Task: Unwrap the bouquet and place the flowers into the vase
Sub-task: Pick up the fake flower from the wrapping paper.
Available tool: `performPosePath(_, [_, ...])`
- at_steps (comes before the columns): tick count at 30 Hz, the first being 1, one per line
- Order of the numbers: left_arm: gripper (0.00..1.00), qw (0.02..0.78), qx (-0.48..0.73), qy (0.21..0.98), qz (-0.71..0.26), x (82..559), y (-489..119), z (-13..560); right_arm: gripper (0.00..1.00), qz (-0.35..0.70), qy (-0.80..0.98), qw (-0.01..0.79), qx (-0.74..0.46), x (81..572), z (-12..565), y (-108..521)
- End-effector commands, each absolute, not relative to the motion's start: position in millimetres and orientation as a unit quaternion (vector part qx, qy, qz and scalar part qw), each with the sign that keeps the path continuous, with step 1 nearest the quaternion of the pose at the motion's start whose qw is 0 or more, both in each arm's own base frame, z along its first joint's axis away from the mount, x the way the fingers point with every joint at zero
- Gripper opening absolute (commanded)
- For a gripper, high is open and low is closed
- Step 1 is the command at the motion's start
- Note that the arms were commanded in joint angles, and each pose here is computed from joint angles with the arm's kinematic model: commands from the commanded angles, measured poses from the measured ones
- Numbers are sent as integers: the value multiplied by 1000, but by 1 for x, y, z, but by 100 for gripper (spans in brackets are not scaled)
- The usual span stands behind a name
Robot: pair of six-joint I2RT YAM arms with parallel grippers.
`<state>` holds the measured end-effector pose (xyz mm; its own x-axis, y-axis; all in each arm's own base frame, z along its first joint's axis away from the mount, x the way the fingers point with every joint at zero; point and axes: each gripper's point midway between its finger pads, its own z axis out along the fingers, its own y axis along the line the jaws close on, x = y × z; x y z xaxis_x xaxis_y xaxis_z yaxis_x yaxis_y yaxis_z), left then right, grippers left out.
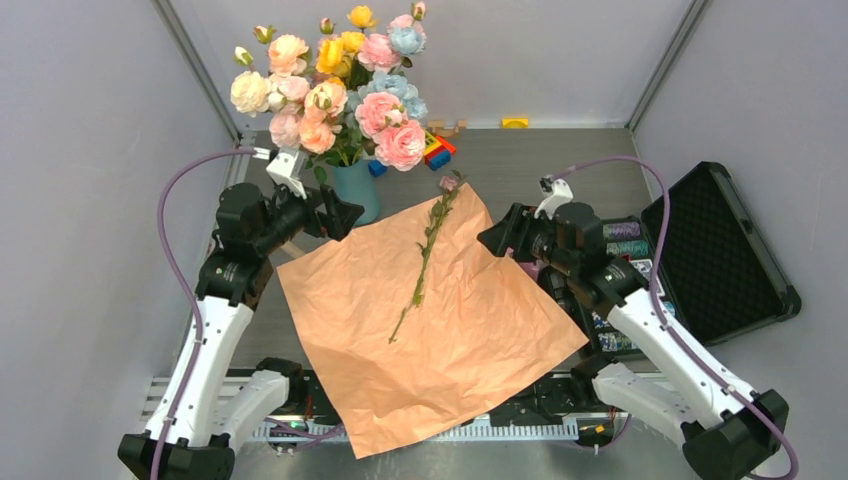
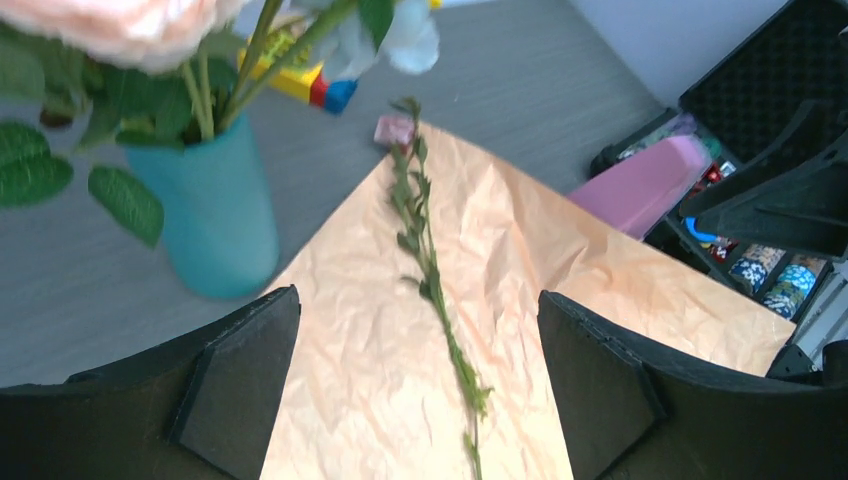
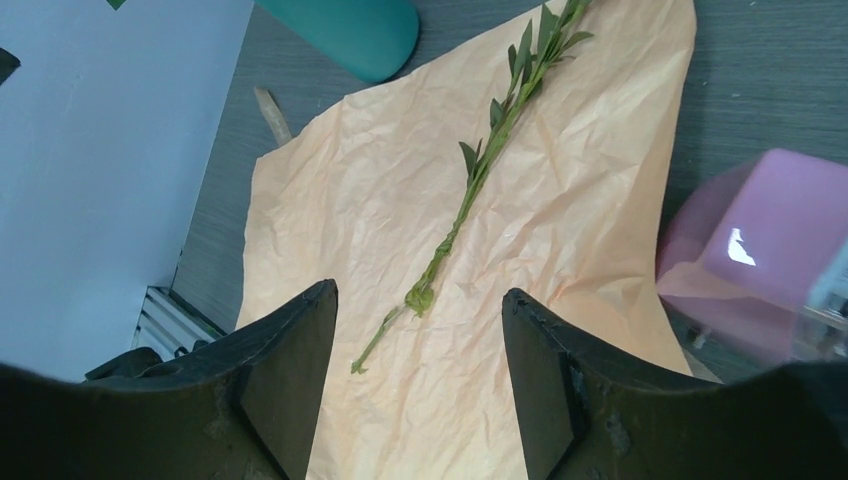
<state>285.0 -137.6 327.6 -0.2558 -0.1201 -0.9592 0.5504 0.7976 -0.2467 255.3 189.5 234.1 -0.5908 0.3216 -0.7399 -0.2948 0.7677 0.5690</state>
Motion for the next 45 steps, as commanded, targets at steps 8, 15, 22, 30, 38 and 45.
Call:
performPosePath(8, [91,511,106,816,-248,263,-120,257,63,345,885,313,17,287,182,245])
performPosePath(15, [91,506,106,828,-219,262,-110,247,59,303,914,269,21,319,128,275])
performPosePath(22, [91,504,101,833,-205,260,-105,241,54,263,930,257,17,343,94,299])
performPosePath(30, [90,504,99,833,-206,258,-104,241,48,180,946,270,13,364,59,305])
performPosePath(38, [90,504,98,832,-210,257,-105,242,48,175,947,270,10,374,46,316])
performPosePath(45, [90,503,96,833,-208,256,-104,241,41,163,948,273,17,382,37,317])
